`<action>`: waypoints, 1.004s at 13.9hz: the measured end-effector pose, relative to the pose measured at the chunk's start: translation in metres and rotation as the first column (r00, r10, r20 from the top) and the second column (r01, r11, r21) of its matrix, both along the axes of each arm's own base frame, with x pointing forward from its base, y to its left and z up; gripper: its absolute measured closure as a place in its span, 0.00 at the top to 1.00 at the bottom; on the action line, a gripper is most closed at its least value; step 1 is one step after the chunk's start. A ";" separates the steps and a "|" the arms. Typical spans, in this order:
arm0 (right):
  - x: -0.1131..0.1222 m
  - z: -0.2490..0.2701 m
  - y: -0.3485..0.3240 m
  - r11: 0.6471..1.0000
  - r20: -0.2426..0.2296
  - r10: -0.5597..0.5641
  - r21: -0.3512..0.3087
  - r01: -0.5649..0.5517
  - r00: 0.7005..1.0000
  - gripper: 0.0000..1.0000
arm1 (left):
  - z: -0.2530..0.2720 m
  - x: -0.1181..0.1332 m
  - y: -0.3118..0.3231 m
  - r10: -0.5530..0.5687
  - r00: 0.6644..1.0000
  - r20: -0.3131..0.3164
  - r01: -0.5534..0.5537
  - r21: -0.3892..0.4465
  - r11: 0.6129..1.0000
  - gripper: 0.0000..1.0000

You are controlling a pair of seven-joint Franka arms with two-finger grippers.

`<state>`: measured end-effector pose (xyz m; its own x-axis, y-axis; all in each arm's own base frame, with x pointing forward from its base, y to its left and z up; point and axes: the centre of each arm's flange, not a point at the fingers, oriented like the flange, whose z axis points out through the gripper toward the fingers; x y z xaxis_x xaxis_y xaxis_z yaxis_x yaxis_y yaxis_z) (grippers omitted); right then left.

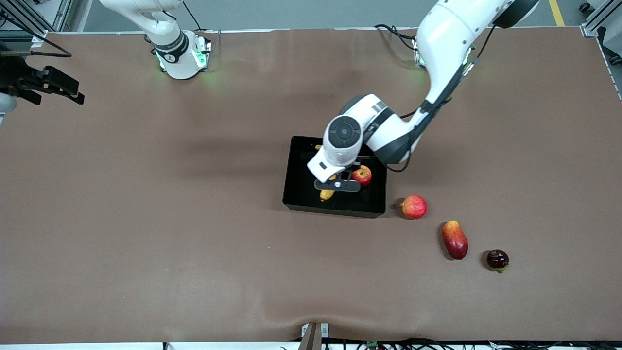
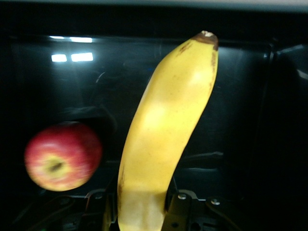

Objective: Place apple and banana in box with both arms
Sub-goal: 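Carry the banana over the box and lower it with the left gripper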

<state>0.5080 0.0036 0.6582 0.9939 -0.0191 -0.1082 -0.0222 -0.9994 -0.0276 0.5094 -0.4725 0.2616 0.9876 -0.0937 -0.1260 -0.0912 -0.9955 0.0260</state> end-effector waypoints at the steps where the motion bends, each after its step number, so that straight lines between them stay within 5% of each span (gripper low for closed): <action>1: 0.000 0.000 0.000 1.000 0.000 0.000 0.000 0.000 1.000 1.00 | -0.009 -0.005 -0.007 -0.009 1.000 0.008 0.009 -0.001 1.000 0.38; 11: -0.001 -0.004 -0.003 1.000 -0.017 -0.005 0.000 0.006 1.000 1.00 | -0.081 -0.021 -0.053 0.011 0.998 0.060 -0.013 0.022 1.000 0.39; 14: -0.003 -0.006 -0.010 1.000 -0.036 -0.018 0.001 0.018 0.999 1.00 | -0.076 -0.012 -0.050 -0.021 0.993 0.114 0.015 0.049 0.999 0.50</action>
